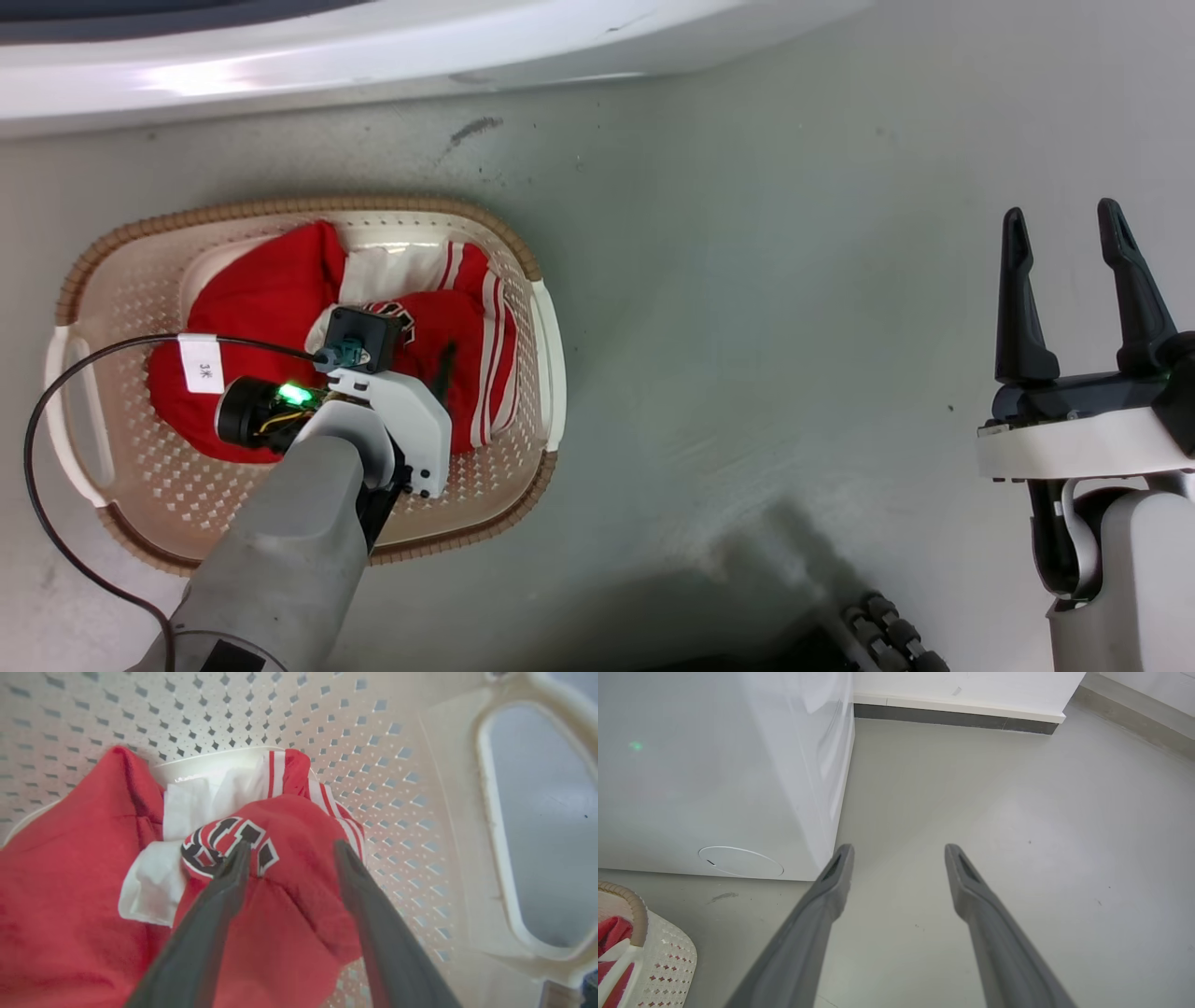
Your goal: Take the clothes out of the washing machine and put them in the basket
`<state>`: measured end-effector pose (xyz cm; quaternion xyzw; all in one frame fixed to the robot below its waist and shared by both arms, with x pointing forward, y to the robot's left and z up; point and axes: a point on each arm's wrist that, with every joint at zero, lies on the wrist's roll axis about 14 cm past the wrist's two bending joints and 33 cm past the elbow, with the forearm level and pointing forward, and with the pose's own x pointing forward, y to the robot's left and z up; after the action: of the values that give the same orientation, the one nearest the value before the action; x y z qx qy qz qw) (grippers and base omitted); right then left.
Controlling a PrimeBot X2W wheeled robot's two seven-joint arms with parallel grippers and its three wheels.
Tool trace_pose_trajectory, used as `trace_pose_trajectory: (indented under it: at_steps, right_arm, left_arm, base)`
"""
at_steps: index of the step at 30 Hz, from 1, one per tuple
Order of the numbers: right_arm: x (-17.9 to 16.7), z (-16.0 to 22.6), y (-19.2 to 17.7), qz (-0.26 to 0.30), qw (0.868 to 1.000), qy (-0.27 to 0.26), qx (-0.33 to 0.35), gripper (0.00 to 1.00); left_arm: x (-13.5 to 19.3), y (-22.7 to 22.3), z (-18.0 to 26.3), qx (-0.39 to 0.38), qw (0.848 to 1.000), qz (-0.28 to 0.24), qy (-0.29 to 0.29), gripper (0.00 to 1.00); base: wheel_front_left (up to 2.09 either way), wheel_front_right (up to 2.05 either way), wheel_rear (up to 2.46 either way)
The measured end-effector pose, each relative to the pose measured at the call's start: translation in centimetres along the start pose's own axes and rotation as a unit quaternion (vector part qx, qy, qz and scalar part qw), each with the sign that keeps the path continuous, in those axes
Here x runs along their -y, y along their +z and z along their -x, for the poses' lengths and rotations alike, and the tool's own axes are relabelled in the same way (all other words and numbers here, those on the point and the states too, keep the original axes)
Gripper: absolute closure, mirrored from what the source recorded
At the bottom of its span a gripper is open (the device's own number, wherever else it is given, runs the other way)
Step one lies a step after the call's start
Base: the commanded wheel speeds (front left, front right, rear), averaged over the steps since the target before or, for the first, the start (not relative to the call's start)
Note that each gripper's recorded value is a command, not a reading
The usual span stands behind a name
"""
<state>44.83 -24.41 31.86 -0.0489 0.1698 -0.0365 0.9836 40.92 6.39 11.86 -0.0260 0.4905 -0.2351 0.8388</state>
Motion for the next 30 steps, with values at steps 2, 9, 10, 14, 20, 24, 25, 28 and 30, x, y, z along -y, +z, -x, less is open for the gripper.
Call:
trace_pose_trajectory:
  at_steps: [2,9,10,14,20,24,25,28,30]
  right_arm:
    - [0.0,0.1,0.7,-0.002,1.000,0.000,0.008,0.00]
    - [0.3,1.0,3.6,-0.004,0.999,-0.002,0.039,0.00]
    - [0.3,1.0,3.6,-0.004,0.999,-0.002,0.039,0.00]
    - [0.5,2.1,5.3,-0.005,0.998,-0.006,0.057,0.00]
    - [0.6,3.7,8.5,-0.004,0.995,-0.006,0.095,0.00]
    - [0.6,5.0,10.4,-0.007,0.993,-0.005,0.119,0.00]
    - [0.5,5.4,10.8,-0.008,0.992,-0.004,0.124,0.00]
    - [0.3,6.4,12.1,-0.012,0.990,-0.001,0.142,0.00]
    - [0.1,7.1,12.8,-0.015,0.988,0.003,0.152,0.00]
  left_arm:
    - [0.1,1.2,0.4,0.016,1.000,-0.001,0.000,0.00]
    - [0.9,6.0,3.2,0.089,0.996,-0.012,-0.003,0.00]
    - [0.9,6.0,3.2,0.089,0.996,-0.012,-0.003,0.00]
    - [1.0,10.5,6.1,0.160,0.987,-0.022,0.003,0.00]
    - [0.6,16.4,12.3,0.268,0.962,-0.052,0.031,0.00]
    - [0.1,19.1,17.3,0.335,0.938,-0.060,0.062,0.00]
    - [-0.1,19.7,18.7,0.351,0.931,-0.065,0.072,0.00]
    - [-0.2,20.8,22.6,0.395,0.910,-0.075,0.096,0.00]
    - [-0.2,21.3,25.3,0.425,0.895,-0.078,0.112,0.00]
  base:
    - [0.00,0.00,0.00]
    - [0.00,0.00,0.00]
    - [0.00,0.00,0.00]
    - [0.00,0.00,0.00]
    - [0.00,0.00,0.00]
    - [0.00,0.00,0.00]
    - [0.00,0.00,0.00]
    - [0.00,0.00,0.00]
    - [0.00,0.00,0.00]
